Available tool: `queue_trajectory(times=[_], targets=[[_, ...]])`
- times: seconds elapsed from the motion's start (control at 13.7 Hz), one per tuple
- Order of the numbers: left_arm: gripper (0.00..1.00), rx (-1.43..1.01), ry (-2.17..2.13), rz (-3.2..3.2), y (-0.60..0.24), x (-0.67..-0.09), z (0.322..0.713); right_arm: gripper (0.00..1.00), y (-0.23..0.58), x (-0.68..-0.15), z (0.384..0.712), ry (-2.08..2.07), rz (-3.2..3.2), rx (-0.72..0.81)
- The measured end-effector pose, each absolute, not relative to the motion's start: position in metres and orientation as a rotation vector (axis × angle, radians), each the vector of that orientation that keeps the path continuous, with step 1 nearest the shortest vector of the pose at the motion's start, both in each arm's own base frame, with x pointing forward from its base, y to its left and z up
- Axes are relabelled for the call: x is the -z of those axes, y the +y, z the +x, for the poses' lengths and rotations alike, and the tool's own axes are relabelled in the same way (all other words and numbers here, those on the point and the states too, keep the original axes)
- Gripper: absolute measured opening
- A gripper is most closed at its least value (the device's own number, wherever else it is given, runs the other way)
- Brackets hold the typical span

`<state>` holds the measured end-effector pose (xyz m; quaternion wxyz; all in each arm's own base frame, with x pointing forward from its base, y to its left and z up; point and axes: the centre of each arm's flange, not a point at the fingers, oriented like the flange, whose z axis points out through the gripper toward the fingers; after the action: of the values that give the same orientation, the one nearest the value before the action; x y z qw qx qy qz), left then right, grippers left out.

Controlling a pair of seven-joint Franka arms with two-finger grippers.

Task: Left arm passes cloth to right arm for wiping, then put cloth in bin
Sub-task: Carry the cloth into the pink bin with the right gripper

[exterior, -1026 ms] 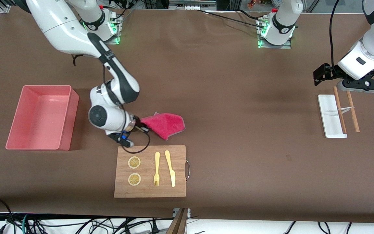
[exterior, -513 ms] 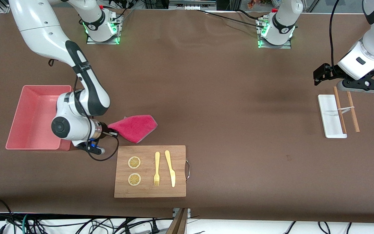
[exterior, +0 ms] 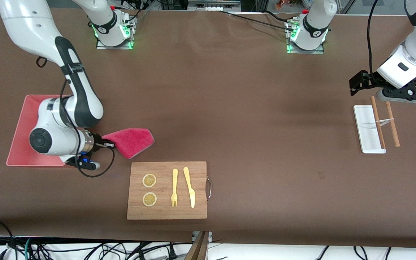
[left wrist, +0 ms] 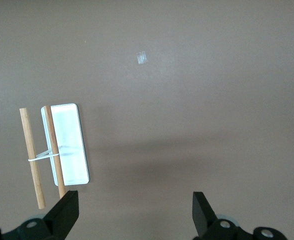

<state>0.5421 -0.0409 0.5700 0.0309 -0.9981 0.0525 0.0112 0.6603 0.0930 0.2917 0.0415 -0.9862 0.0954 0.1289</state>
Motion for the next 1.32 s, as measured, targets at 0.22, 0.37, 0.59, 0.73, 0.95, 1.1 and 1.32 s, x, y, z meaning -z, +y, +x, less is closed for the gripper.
queue_trajectory(times=[0.22, 0.37, 0.59, 0.73, 0.95, 1.1, 1.32], targets=[[1.0, -0.03, 0.173, -3.075, -0.045, -0.571, 0.544, 0.02, 0.054, -0.391, 0.642, 0.271, -3.009, -0.42], [1.0, -0.027, 0.179, -3.075, -0.047, -0.572, 0.545, 0.02, 0.009, -0.447, 0.62, 0.207, -3.048, -0.452], [1.0, -0.023, 0.179, -3.075, -0.048, -0.573, 0.546, 0.02, -0.068, -0.501, 0.6, 0.073, -3.086, -0.502], [1.0, -0.025, 0.18, -3.075, -0.048, -0.573, 0.546, 0.02, -0.114, -0.504, 0.594, -0.014, -3.106, -0.517], [1.0, -0.033, 0.179, -3.075, -0.048, -0.572, 0.545, 0.02, -0.152, -0.462, 0.597, -0.046, -3.107, -0.555], [1.0, -0.042, 0.18, -3.074, -0.048, -0.572, 0.544, 0.02, -0.155, -0.413, 0.604, -0.058, -3.121, -0.55], [1.0, -0.053, 0.18, -3.074, -0.048, -0.571, 0.544, 0.02, -0.158, -0.343, 0.61, -0.077, -3.149, -0.509]])
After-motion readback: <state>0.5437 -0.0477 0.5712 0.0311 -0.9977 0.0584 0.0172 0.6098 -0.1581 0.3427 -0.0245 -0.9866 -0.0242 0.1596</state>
